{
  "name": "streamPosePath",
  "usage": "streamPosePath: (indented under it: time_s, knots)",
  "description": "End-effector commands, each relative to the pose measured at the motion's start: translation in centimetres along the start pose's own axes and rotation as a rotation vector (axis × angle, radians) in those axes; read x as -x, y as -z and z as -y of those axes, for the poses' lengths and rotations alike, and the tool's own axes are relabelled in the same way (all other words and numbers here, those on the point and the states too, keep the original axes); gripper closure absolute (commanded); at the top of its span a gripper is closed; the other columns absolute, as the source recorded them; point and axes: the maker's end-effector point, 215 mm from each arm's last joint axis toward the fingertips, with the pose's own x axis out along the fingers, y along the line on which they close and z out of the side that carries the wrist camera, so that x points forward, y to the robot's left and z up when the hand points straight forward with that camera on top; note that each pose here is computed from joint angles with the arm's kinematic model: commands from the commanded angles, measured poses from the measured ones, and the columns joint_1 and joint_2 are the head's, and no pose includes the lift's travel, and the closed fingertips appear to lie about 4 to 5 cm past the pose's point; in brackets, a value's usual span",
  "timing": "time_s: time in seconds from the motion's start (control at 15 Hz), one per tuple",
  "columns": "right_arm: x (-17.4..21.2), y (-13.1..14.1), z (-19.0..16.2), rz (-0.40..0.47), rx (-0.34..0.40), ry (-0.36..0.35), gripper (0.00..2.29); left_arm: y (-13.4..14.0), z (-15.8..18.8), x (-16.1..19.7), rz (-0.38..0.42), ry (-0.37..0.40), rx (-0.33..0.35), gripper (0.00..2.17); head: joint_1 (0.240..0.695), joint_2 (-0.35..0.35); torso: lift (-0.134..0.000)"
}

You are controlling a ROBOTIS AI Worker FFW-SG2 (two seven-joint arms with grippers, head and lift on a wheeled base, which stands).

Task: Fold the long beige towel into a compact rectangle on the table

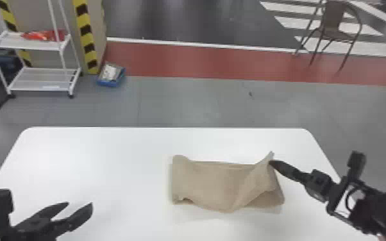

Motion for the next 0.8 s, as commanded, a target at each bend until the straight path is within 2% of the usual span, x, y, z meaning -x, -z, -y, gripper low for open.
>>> streamPosePath:
  time_s: [0.0, 0.13, 0.27, 0.4, 0.53, 0.73]
  knots:
    - [1.4, 2.6, 1.7, -0.028, 0.000, 0.028, 1.24, 0.0, 0.1, -0.2, 0.000, 0.003, 0.000, 0.16, 0.695, -0.162, 0.000]
    - [2.3, 2.7, 3.2, -0.011, 0.019, 0.064, 1.19, 0.0, 0.3, -0.4, -0.002, 0.006, -0.003, 0.16, 0.695, -0.168, 0.000]
    - [2.9, 3.2, 4.0, -0.012, 0.009, 0.081, 0.01, 0.0, 0.8, -0.7, -0.005, 0.014, -0.009, 0.16, 0.695, -0.183, 0.000]
    - [3.4, 3.5, 4.0, 0.002, -0.002, 0.082, 0.00, -0.1, 1.0, -0.8, -0.004, 0.017, -0.011, 0.16, 0.695, -0.197, 0.000]
    - [3.3, 2.9, 3.2, 0.007, 0.020, 0.077, 0.04, -0.3, 1.0, -0.8, -0.002, 0.017, -0.014, 0.16, 0.695, -0.209, 0.000]
    - [2.8, 4.2, 2.6, -0.019, -0.016, 0.080, 0.05, -0.4, 0.7, -0.6, 0.001, 0.014, -0.010, 0.16, 0.695, -0.205, 0.000]
